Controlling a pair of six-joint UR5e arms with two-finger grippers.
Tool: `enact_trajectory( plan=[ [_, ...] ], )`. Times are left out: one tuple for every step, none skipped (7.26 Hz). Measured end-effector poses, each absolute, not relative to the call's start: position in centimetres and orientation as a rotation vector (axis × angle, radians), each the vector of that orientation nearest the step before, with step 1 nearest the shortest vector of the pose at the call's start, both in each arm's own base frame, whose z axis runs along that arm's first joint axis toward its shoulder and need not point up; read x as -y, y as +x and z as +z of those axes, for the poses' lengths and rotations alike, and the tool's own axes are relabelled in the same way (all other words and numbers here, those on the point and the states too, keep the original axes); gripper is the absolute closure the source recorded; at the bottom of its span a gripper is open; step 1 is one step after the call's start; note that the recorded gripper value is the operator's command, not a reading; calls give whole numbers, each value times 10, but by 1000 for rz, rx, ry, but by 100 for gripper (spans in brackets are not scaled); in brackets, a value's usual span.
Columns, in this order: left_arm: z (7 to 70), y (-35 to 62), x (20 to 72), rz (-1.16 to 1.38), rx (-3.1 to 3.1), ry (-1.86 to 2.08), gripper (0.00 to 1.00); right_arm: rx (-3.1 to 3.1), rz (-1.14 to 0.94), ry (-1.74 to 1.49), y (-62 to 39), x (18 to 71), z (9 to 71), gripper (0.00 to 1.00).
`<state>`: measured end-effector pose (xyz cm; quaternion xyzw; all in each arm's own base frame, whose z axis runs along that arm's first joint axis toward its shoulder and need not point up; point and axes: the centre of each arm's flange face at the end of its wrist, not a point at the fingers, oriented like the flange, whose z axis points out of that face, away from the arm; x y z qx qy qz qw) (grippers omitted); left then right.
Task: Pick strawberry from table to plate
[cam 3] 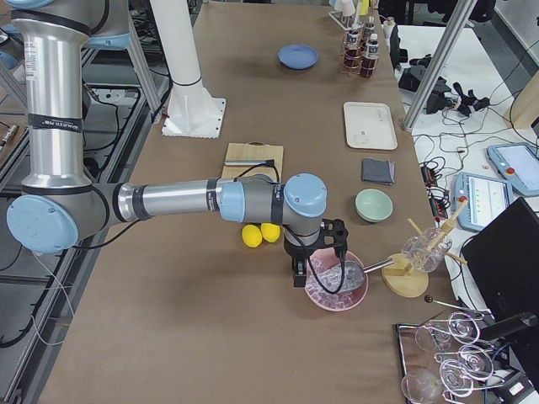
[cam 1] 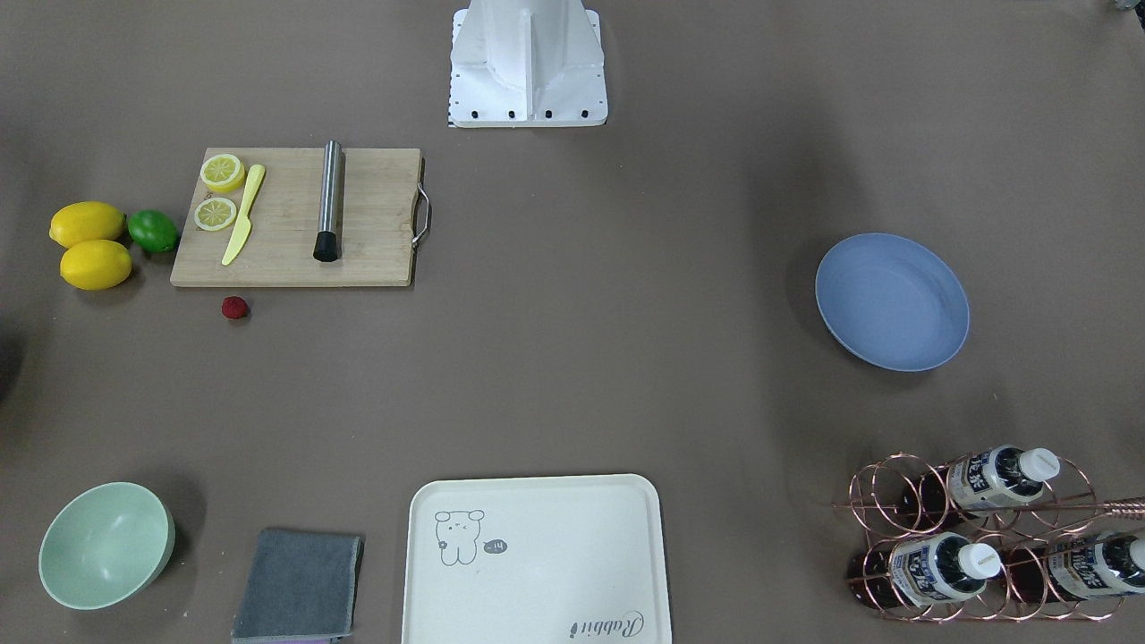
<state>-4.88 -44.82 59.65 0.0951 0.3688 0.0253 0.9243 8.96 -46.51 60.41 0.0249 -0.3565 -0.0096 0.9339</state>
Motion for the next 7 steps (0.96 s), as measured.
enact_trajectory(
  plan=[
    [597, -49, 448, 51, -755, 194, 2, 729, -20, 53, 90, 467, 603, 0],
    [598, -49, 448, 51, -754, 193, 2, 728, -21, 56, 90, 469, 601, 0],
    [598, -49, 448, 51, -754, 193, 2, 728, -21, 56, 90, 470, 601, 0],
    [598, -49, 448, 50, -754, 192, 2, 727, -21, 56, 90, 470, 602, 0],
    [599, -49, 448, 50, -753, 191, 2, 727, -21, 56, 90, 470, 602, 0],
    [599, -49, 448, 50, -753, 190, 2, 728, -21, 55, 90, 469, 602, 0],
    [599, -49, 448, 49, -753, 189, 2, 728, -21, 54, 90, 468, 603, 0]
  ],
)
